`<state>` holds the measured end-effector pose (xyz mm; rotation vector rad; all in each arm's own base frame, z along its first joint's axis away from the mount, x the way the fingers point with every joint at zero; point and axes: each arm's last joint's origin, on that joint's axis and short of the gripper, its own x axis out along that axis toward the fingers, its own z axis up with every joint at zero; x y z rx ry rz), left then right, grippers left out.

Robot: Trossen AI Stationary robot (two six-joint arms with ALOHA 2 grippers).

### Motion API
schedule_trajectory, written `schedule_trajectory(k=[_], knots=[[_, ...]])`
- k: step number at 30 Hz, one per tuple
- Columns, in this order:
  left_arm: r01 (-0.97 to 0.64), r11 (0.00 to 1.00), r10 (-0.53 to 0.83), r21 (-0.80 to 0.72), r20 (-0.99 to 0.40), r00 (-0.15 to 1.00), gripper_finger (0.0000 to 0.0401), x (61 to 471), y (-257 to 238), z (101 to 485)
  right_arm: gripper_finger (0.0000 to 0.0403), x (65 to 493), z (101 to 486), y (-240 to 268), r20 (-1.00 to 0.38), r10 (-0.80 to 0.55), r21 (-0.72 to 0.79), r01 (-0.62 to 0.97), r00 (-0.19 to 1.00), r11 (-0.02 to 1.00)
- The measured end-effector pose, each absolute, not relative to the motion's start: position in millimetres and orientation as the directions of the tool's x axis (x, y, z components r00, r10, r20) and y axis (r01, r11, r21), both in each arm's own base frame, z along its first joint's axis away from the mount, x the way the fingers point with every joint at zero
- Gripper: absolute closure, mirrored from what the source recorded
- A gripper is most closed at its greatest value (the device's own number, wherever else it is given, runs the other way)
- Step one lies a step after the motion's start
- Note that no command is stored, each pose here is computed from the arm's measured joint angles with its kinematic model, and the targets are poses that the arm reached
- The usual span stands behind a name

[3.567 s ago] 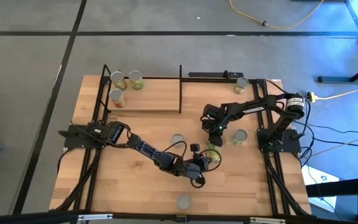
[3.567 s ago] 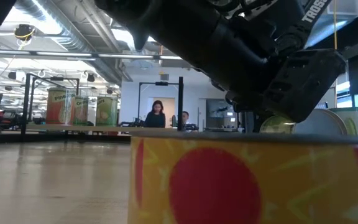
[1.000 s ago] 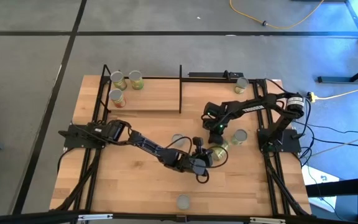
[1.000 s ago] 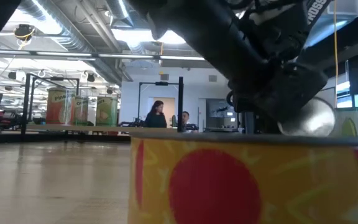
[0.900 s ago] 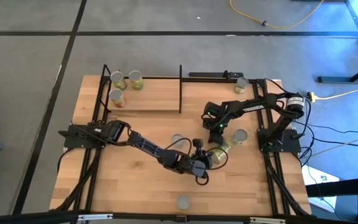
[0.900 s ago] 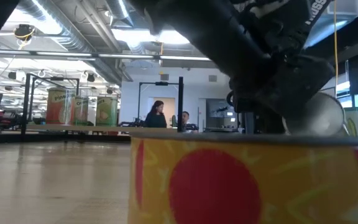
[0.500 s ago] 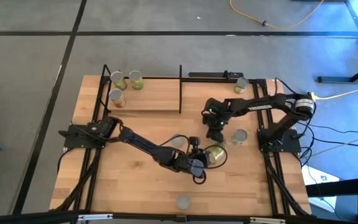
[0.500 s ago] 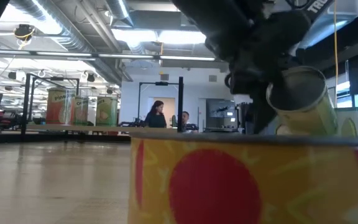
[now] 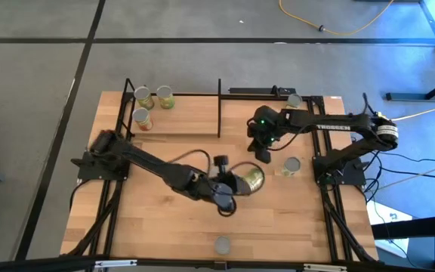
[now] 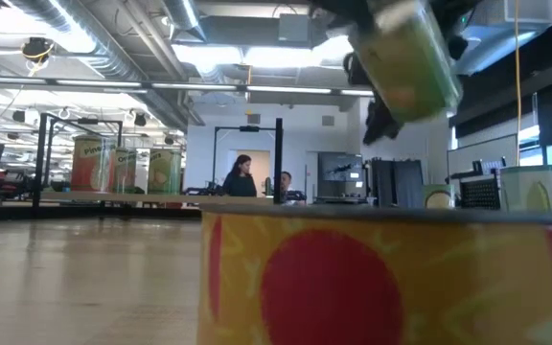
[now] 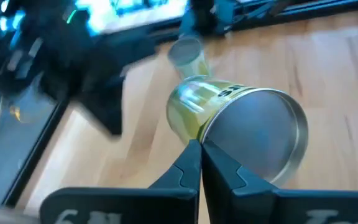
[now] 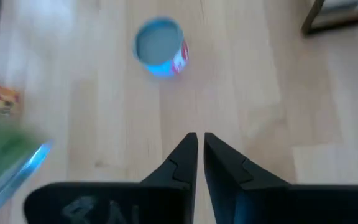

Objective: Pick and place cans onto a shelf
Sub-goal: Put the canned pears can on the shelf

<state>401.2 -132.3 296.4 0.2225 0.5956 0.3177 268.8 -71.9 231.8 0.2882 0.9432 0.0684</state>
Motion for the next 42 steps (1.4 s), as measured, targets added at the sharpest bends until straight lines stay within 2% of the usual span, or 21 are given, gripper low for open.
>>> schedule_trajectory(k=[8, 17, 31, 37, 42], knots=[[-0.364, 0.910, 0.413, 0.200, -0.525, 0.744, 0.0401, 354, -113, 346, 0.0371, 266, 284, -68, -0.711, 0.105, 0.187, 0.044, 0.695, 0.981], [-0.505, 0.854, 0.474, 0.125, -0.588, 0.655, 0.0401, 306, -82, 375, 0.0371, 259, 335, -54, -0.623, 0.061, 0.105, 0.006, 0.780, 0.994], [-0.675, 0.733, 0.487, 0.083, -0.756, 0.437, 0.0401, 231, -18, 401, 0.0371, 262, 358, -32, -0.575, -0.029, -0.004, 0.032, 0.818, 0.999], [-0.736, 0.672, 0.480, 0.079, -0.803, 0.352, 0.0401, 199, 18, 411, 0.0371, 263, 360, -31, -0.557, -0.032, 0.012, 0.047, 0.830, 0.999], [-0.762, 0.645, 0.450, 0.050, -0.831, 0.327, 0.0401, 182, 50, 416, 0.0371, 263, 360, -31, -0.557, -0.033, 0.014, 0.048, 0.830, 0.999]])
